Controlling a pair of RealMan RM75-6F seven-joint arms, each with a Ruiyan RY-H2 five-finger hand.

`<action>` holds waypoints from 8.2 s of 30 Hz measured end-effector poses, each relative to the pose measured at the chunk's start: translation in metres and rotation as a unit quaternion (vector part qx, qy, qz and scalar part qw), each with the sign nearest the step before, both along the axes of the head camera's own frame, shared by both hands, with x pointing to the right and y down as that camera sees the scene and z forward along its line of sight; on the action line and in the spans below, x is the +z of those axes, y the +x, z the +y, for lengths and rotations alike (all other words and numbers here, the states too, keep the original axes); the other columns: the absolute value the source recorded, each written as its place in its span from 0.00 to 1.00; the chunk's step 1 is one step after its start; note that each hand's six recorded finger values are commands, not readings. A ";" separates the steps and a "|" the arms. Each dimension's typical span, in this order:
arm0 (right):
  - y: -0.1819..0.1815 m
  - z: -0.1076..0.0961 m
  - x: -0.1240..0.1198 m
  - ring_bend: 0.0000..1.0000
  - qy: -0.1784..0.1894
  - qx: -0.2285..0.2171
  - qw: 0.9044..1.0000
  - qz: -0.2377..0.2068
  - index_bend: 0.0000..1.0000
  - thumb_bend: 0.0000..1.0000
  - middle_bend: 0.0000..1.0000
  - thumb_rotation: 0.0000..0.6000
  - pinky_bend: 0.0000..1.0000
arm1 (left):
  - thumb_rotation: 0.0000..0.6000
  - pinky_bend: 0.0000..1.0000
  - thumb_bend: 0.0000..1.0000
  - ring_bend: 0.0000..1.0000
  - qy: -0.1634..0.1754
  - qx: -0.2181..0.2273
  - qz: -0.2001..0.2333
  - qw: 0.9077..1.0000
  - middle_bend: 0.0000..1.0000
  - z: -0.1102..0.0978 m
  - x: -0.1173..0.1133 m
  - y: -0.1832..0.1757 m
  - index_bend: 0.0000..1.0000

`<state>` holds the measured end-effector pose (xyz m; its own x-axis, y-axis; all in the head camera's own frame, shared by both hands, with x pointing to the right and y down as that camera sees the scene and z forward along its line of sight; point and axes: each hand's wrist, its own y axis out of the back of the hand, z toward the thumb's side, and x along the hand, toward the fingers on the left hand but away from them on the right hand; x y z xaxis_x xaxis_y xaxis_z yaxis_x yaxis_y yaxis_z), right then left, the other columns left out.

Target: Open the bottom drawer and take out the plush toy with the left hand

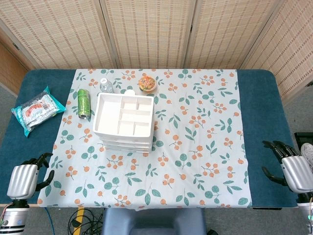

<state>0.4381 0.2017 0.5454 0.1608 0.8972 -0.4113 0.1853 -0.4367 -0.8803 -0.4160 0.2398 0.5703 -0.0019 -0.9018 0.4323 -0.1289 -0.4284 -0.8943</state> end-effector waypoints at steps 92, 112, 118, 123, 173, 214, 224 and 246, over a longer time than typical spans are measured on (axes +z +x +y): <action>0.014 -0.005 -0.024 0.23 0.041 0.029 0.999 0.017 0.14 0.33 0.27 1.00 0.22 | 1.00 1.00 0.45 1.00 -0.422 -0.113 0.399 0.806 0.96 -0.019 0.157 0.195 0.00; 0.017 -0.002 -0.023 0.23 0.038 0.033 0.999 0.019 0.14 0.33 0.27 1.00 0.22 | 1.00 1.00 0.45 1.00 -0.406 -0.151 0.410 0.803 0.96 -0.023 0.160 0.191 0.00; 0.019 0.000 -0.024 0.23 0.038 0.037 0.998 0.020 0.14 0.33 0.27 1.00 0.22 | 1.00 1.00 0.45 1.00 -0.407 -0.152 0.418 0.798 0.96 -0.024 0.162 0.199 0.00; 0.021 0.001 -0.024 0.23 0.038 0.040 0.998 0.021 0.14 0.33 0.27 1.00 0.22 | 1.00 1.00 0.45 1.00 -0.410 -0.156 0.423 0.792 0.96 -0.025 0.162 0.203 0.00; 0.033 0.007 -0.021 0.24 0.033 0.057 0.997 0.026 0.14 0.33 0.27 1.00 0.22 | 1.00 1.00 0.45 1.00 -0.432 -0.203 0.470 0.742 0.95 -0.030 0.166 0.223 0.09; 0.028 0.008 -0.023 0.24 0.032 0.053 0.998 0.027 0.14 0.33 0.27 1.00 0.22 | 1.00 1.00 0.45 1.00 -0.460 -0.195 0.458 0.735 0.95 -0.014 0.160 0.214 0.18; 0.029 0.009 -0.024 0.24 0.033 0.053 0.998 0.025 0.14 0.33 0.27 1.00 0.22 | 1.00 1.00 0.45 1.00 -0.460 -0.181 0.460 0.738 0.94 -0.011 0.150 0.214 0.00; 0.031 0.009 -0.021 0.24 0.032 0.054 0.998 0.023 0.14 0.33 0.27 1.00 0.22 | 1.00 1.00 0.45 1.00 -0.418 -0.054 0.409 0.809 0.93 -0.010 0.100 0.195 0.02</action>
